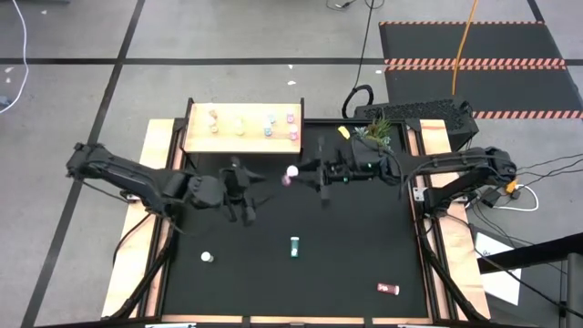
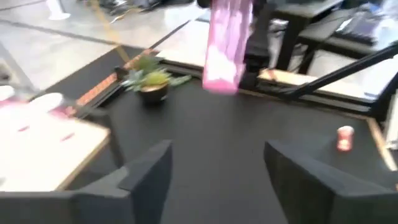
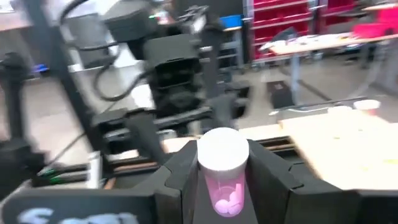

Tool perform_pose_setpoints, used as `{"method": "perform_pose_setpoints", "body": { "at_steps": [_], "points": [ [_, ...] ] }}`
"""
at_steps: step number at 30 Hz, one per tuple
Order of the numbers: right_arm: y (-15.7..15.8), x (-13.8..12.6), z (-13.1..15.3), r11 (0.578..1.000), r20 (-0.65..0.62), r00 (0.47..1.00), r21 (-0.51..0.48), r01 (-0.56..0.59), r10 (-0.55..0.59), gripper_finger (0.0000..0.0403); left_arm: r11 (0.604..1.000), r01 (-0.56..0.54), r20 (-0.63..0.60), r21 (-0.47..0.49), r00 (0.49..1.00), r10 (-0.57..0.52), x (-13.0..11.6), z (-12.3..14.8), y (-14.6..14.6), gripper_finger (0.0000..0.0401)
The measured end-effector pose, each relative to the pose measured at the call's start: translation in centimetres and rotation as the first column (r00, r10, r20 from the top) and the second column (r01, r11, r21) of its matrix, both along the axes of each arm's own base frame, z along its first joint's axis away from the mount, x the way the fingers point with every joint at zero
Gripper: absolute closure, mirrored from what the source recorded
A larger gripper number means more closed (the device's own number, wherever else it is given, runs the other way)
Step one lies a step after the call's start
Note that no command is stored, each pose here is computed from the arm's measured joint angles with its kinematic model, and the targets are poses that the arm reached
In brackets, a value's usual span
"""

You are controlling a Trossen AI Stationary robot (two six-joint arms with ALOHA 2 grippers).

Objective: Pick and place medicine bottles onto shelf by color
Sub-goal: Put the pink pill bottle on the shelf aligned with the other pink pill bottles

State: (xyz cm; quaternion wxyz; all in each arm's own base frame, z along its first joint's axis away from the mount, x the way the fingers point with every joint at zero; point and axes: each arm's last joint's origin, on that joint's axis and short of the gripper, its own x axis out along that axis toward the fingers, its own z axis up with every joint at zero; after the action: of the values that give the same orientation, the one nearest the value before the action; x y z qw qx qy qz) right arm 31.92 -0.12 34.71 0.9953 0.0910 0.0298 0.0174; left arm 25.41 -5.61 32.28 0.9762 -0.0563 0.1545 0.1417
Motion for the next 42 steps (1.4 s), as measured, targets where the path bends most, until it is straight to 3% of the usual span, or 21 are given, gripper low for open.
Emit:
{"method": "perform_pose_setpoints", "body": {
  "at_steps": [5, 10, 14, 21, 28, 36, 42],
  "points": [
    [-3.1, 1.6, -0.4, 0.994, -0.054, 0.992, -0.013, 0.112, -0.113, 0.0299, 1.0, -0.019, -0.035, 0.008, 0.999, 0.019, -3.1, 1.3, 1.0, 0.0077],
    [-5.2, 4.9, -0.7, 0.969, -0.136, 0.96, -0.051, 0.24, -0.245, 0.0298, 0.996, -0.078, -0.075, 0.034, 0.994, 0.08, -5.3, 1.7, 1.8, 0.0045],
    [-6.8, 6.0, -2.6, 0.927, -0.209, 0.903, -0.112, 0.359, -0.375, 0.0298, 0.99, -0.141, -0.119, 0.017, 0.983, 0.142, -6.8, 1.6, 2.3, 0.0048],
    [-9.2, 6.8, -5.7, 0.921, -0.326, 0.861, -0.154, 0.358, -0.389, 0.0298, 0.981, -0.195, -0.245, -0.013, 0.951, 0.186, -8.2, 0.4, 2.6, 0.0067],
    [-10.1, 5.5, -7.1, 0.909, -0.383, 0.825, -0.175, 0.377, -0.416, 0.0298, 0.978, -0.208, -0.291, -0.017, 0.937, 0.194, -8.6, 0.0, 2.6, 0.0081],
    [-10.6, 3.6, -8.4, 0.896, -0.282, 0.85, -0.124, 0.427, -0.444, 0.0298, 0.984, -0.176, -0.309, 0.024, 0.935, 0.174, -8.6, -0.1, 2.6, 0.0086],
    [-11.2, 3.4, -8.7, 0.887, -0.291, 0.839, -0.11, 0.448, -0.46, 0.0298, 0.985, -0.173, -0.311, 0.028, 0.935, 0.173, -8.6, -0.1, 2.6, 0.0085]
  ]
}}
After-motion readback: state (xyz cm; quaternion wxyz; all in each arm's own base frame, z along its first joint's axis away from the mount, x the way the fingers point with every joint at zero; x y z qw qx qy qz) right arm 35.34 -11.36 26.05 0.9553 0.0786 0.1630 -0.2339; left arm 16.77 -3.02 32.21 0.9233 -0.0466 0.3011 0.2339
